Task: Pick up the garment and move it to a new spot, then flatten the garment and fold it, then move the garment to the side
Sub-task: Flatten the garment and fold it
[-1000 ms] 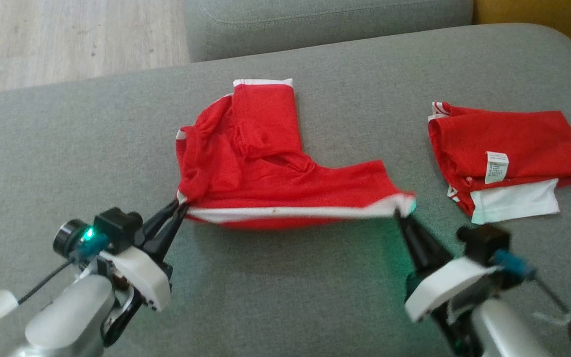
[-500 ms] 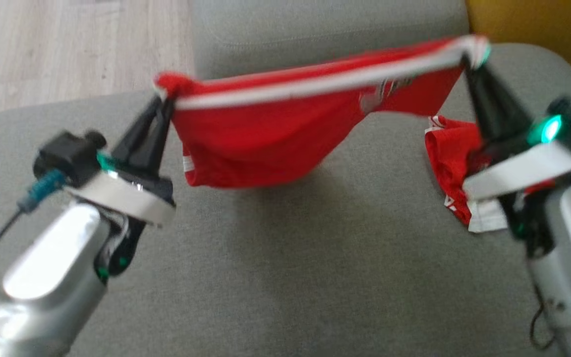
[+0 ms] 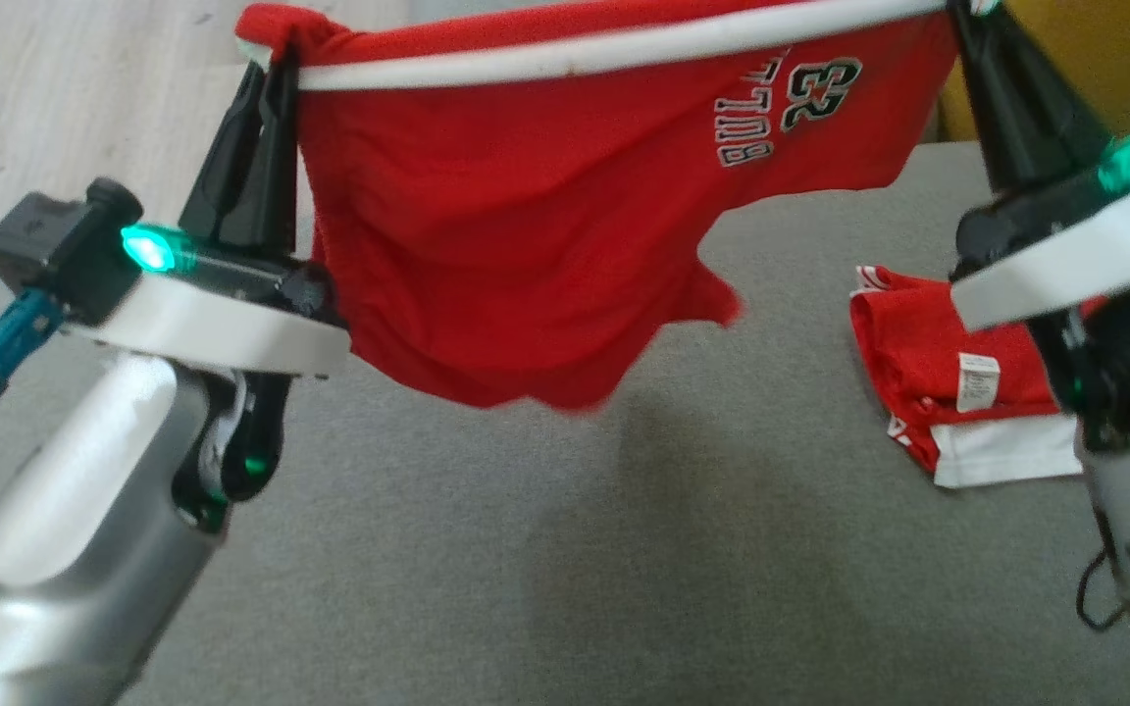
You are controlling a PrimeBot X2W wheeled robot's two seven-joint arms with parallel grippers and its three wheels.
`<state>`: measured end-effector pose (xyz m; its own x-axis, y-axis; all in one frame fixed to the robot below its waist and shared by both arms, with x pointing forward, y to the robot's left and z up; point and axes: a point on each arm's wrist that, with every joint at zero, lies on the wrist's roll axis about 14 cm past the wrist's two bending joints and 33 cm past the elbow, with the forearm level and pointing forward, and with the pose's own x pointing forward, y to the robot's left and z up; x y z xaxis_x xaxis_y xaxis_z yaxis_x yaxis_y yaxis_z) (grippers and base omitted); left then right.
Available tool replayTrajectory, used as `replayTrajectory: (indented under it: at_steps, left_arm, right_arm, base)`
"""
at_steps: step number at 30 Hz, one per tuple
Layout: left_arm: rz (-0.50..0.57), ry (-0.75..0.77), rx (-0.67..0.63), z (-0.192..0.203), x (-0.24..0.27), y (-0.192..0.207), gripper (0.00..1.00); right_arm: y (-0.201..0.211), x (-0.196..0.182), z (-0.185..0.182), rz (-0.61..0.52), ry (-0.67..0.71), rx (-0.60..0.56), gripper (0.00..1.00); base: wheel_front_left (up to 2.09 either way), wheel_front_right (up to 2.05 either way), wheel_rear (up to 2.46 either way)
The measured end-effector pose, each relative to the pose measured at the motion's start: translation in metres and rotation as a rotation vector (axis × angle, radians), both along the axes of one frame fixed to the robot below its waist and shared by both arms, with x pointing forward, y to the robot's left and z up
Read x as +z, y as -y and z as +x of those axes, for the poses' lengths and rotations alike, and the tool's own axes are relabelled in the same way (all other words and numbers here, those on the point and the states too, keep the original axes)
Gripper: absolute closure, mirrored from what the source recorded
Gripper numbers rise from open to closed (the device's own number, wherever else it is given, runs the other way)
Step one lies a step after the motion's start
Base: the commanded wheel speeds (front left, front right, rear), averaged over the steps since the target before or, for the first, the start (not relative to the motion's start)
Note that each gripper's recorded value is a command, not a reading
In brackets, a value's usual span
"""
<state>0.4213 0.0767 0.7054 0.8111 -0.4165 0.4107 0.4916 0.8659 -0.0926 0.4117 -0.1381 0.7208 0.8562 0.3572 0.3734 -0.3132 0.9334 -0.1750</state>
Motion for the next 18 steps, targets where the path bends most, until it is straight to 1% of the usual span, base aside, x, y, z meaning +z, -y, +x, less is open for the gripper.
replayTrajectory:
  at_steps: [4,7,10,13,16,17,18]
  left_arm:
    - [-0.024,-0.037,0.018,-0.012,-0.004,-0.007,1.00]
    - [-0.017,-0.058,0.027,-0.016,-0.009,-0.012,1.00]
    - [0.003,-0.083,0.040,-0.010,-0.015,-0.017,1.00]
    - [0.026,-0.112,0.036,0.005,-0.022,-0.017,1.00]
    - [0.050,-0.129,0.042,0.036,-0.026,-0.022,1.00]
    - [0.050,-0.129,0.042,0.036,-0.026,-0.022,1.00]
    - [0.072,-0.132,0.057,0.064,-0.026,-0.029,1.00]
  right_arm:
    - [-0.008,-0.020,-0.006,-0.008,-0.075,0.018,1.00]
    - [-0.013,-0.038,-0.007,-0.009,-0.145,0.032,1.00]
    - [-0.015,-0.041,0.000,-0.014,-0.163,0.036,1.00]
    - [-0.017,-0.039,0.015,-0.009,-0.175,0.034,1.00]
    - [-0.019,-0.032,0.044,-0.006,-0.175,0.031,1.00]
    - [-0.019,-0.032,0.044,-0.006,-0.175,0.031,1.00]
    - [-0.023,-0.028,0.069,-0.017,-0.177,0.033,1.00]
  base:
    - [0.00,0.00,0.00]
    - [0.00,0.00,0.00]
    - [0.00,0.00,0.00]
    - [0.00,0.00,0.00]
    - [0.00,0.00,0.00]
    - [0.00,0.00,0.00]
    - [0.00,0.00,0.00]
